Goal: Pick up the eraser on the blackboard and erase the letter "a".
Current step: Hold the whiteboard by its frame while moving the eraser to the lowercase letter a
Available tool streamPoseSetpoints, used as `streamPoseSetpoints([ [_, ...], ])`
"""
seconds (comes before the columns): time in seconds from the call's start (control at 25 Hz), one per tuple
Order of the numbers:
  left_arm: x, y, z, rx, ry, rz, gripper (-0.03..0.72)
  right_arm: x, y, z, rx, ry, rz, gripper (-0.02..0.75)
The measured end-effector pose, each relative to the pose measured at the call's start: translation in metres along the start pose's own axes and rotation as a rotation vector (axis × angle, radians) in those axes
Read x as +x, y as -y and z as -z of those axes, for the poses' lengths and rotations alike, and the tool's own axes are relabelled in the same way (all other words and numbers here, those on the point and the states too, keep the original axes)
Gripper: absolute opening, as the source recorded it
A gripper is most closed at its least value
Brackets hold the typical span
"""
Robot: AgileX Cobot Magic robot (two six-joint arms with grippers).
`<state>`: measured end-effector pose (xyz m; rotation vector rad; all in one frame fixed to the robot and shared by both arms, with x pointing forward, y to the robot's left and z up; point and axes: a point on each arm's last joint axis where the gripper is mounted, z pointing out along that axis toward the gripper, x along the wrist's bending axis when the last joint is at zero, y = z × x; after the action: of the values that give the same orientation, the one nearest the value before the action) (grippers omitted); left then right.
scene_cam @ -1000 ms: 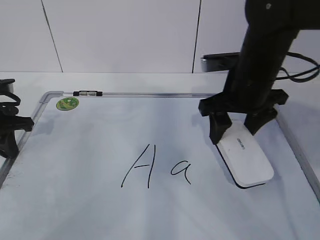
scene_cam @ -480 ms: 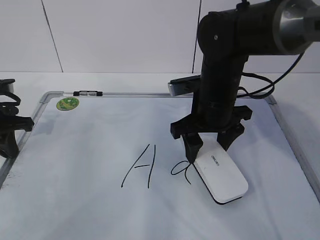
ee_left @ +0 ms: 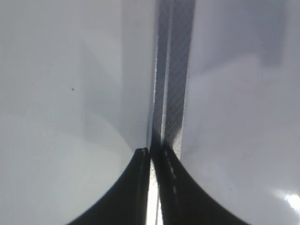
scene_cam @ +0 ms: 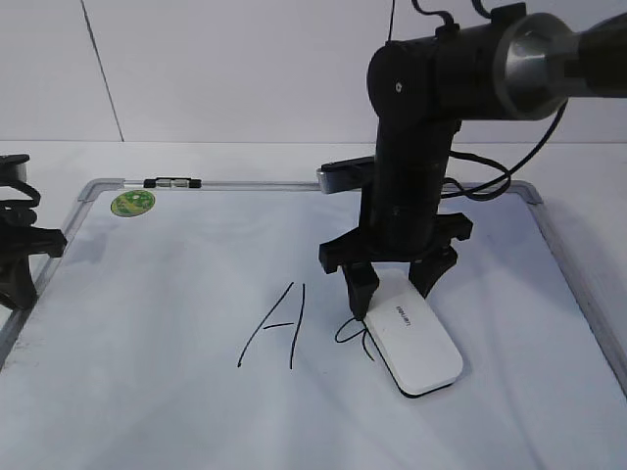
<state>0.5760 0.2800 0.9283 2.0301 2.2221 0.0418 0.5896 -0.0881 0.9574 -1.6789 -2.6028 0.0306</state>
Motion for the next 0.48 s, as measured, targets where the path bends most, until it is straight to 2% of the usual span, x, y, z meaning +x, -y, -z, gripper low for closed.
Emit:
streamPoseSetpoints([
  [0.48,0.0000,0.0000,0.0000,0.000,0.000,0.000,0.033,0.0039,-0.0012,-0.0040,0.009,-0.007,0.014,0.530],
])
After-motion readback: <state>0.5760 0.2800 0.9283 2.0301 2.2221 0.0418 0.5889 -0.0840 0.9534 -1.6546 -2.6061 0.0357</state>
